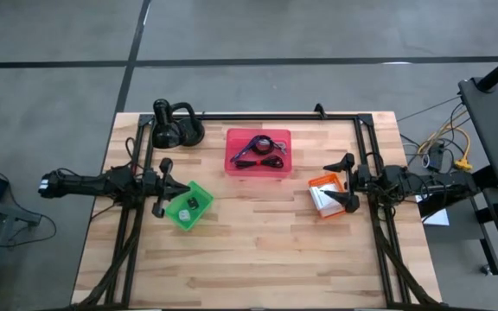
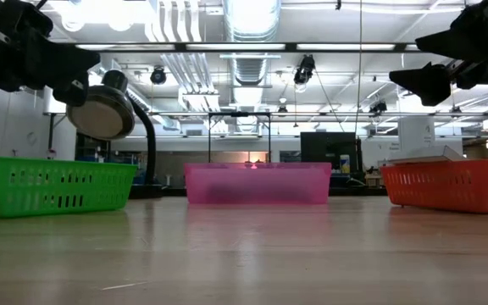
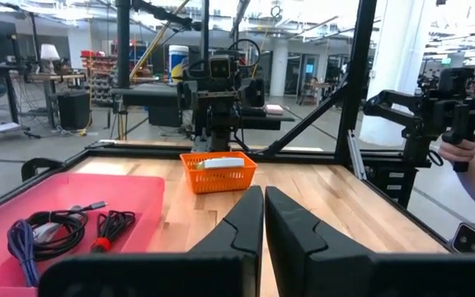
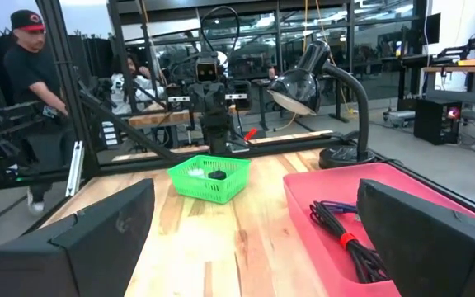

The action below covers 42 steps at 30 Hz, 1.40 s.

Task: Pick and place items into bin
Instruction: Return to Home Position

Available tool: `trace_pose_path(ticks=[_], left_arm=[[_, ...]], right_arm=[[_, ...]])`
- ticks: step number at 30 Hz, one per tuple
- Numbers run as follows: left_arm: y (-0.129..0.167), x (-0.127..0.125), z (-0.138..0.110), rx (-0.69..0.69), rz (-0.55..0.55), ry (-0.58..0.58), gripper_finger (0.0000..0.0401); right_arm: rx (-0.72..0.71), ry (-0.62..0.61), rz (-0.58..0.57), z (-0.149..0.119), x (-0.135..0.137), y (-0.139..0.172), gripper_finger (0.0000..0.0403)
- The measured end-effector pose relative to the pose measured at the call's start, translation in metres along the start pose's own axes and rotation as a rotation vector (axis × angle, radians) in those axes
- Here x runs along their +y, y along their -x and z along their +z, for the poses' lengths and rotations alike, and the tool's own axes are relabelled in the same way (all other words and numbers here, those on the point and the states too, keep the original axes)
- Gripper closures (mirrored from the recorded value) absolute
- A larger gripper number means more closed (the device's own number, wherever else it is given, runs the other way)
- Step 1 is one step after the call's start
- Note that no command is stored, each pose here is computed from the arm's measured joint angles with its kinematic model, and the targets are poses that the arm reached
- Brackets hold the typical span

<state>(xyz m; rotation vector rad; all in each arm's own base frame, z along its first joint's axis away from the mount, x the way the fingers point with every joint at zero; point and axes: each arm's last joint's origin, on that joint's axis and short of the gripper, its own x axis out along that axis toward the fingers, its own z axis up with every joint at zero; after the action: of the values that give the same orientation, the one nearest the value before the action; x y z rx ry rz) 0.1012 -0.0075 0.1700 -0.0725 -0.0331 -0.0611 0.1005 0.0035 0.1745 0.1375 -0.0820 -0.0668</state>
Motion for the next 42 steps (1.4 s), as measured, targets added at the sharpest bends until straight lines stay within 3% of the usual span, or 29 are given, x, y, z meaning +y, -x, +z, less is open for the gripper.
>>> trace_pose_path(ticks=[5, 25, 28, 33, 42], left_arm=[[0.0, 0.0, 0.0007, -0.008, 0.0, -0.079, 0.0401], [0.0001, -0.0003, 0.0008, -0.01, -0.008, -0.078, 0.0401], [0.0, -0.0003, 0.0007, -0.008, -0.009, -0.077, 0.0401], [0.0002, -0.0005, 0.0025, -0.027, -0.01, -0.077, 0.0401], [0.0, -0.0005, 0.0027, -0.029, -0.01, -0.077, 0.0401]], right_arm=[[0.001, 0.022, -0.005, -0.0001, -0.0002, 0.0, 0.0003], [-0.001, 0.031, -0.007, 0.0, -0.0002, 0.0, 0.0003], [0.0, 0.037, -0.007, 0.0, -0.0002, 0.0, 0.0018], [0.006, 0.052, -0.007, -0.0006, -0.0002, -0.0002, 0.0102], [0.006, 0.064, -0.005, -0.0005, -0.0001, -0.0003, 0.0353]])
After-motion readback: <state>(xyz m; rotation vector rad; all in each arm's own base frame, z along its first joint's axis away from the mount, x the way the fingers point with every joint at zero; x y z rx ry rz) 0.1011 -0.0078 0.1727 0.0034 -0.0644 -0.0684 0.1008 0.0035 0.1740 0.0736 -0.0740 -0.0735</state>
